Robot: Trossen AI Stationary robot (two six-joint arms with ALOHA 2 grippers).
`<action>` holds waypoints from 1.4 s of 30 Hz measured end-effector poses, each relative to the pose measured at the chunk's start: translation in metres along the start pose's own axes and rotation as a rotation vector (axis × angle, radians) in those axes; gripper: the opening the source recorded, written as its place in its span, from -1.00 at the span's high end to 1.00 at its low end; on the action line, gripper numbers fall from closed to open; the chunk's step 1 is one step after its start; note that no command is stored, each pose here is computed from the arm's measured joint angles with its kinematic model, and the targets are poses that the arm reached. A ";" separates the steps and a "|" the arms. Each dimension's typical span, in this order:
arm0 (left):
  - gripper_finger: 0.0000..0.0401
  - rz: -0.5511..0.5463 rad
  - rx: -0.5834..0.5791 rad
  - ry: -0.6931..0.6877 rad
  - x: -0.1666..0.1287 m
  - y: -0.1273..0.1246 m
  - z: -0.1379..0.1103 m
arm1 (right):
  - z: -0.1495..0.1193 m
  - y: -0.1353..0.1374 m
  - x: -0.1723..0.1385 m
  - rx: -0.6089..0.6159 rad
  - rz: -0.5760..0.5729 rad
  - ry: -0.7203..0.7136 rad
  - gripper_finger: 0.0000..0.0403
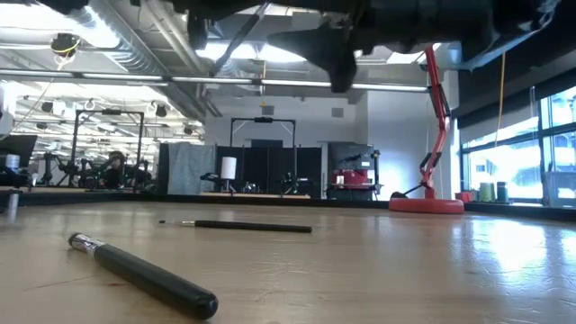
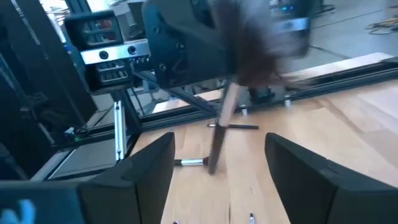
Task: Put items in baskets/containers
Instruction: Put the black highlighter brush into the yellow pen organizer
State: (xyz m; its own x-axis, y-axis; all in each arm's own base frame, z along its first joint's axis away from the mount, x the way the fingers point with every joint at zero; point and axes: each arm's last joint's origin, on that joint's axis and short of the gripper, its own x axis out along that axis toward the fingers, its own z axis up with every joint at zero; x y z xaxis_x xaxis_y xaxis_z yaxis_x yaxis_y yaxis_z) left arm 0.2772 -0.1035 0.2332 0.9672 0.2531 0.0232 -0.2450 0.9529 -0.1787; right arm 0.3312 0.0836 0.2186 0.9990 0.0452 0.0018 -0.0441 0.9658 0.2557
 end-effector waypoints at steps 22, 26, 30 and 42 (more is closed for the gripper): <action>0.92 -0.058 0.011 0.023 0.009 0.006 -0.005 | 0.000 0.003 0.019 -0.052 -0.089 -0.020 0.88; 0.81 -0.057 0.028 0.002 0.009 0.006 -0.002 | -0.004 0.010 0.008 -0.090 -0.176 0.114 0.89; 0.58 -0.060 0.044 0.015 0.009 0.006 -0.004 | 0.011 0.026 -0.014 -0.094 -0.261 0.195 0.89; 0.13 -0.200 0.270 0.152 0.007 0.005 -0.018 | 0.062 0.085 -0.102 0.096 -0.288 0.613 0.88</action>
State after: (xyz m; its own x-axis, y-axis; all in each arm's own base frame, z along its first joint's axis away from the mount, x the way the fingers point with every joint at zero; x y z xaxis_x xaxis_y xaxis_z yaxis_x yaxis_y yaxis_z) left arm 0.2845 -0.1000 0.2143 0.9917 0.0488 -0.1189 -0.0394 0.9960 0.0807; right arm 0.2259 0.1453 0.3006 0.7835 -0.0468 -0.6197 0.2520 0.9354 0.2481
